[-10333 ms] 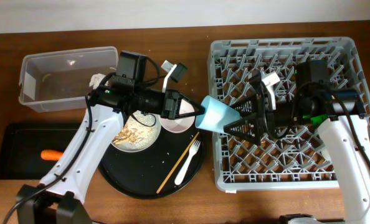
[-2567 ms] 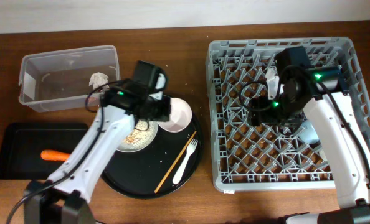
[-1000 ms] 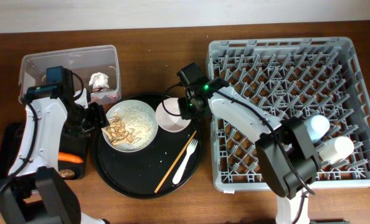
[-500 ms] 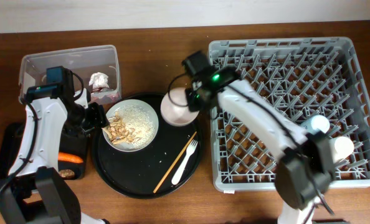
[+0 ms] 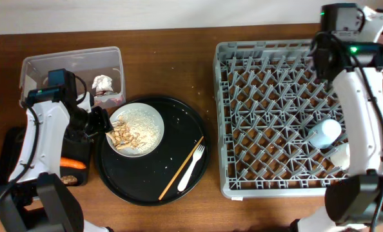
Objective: Sort waste into correct bins and load items into the dishwasher rack
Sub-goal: 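Carry the pink bowl to the rack's back right and release it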
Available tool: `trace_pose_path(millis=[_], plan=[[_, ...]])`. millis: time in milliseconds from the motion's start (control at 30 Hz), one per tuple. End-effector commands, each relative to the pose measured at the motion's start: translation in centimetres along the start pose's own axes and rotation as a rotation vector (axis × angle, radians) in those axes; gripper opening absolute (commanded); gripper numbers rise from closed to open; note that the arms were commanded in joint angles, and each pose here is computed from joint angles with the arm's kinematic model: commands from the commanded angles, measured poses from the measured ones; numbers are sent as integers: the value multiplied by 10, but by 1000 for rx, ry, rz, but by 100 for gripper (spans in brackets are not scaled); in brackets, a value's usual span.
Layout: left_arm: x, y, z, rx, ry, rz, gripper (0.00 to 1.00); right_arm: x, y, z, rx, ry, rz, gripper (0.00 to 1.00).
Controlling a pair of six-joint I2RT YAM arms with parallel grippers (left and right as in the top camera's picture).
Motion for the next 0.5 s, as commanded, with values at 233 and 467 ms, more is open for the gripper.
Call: trace_pose_path(millis=[233,467], plan=[[0,-6,8,-23,-21,-4,66,-32,96,-40,-48,53,223,4],[0,-8,7,-24,-20,-10,66,-56,162,-18,67,43,347,4]])
Point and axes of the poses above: each gripper's point midway between its finger pads, its own z axis back along the fingers, its own y axis along the line the jaws close on, x = y × z, the point moved 1 cm from there along z, back along the fingers, and after that the axes turned 3 degrees about z, right-handed, at the moved point
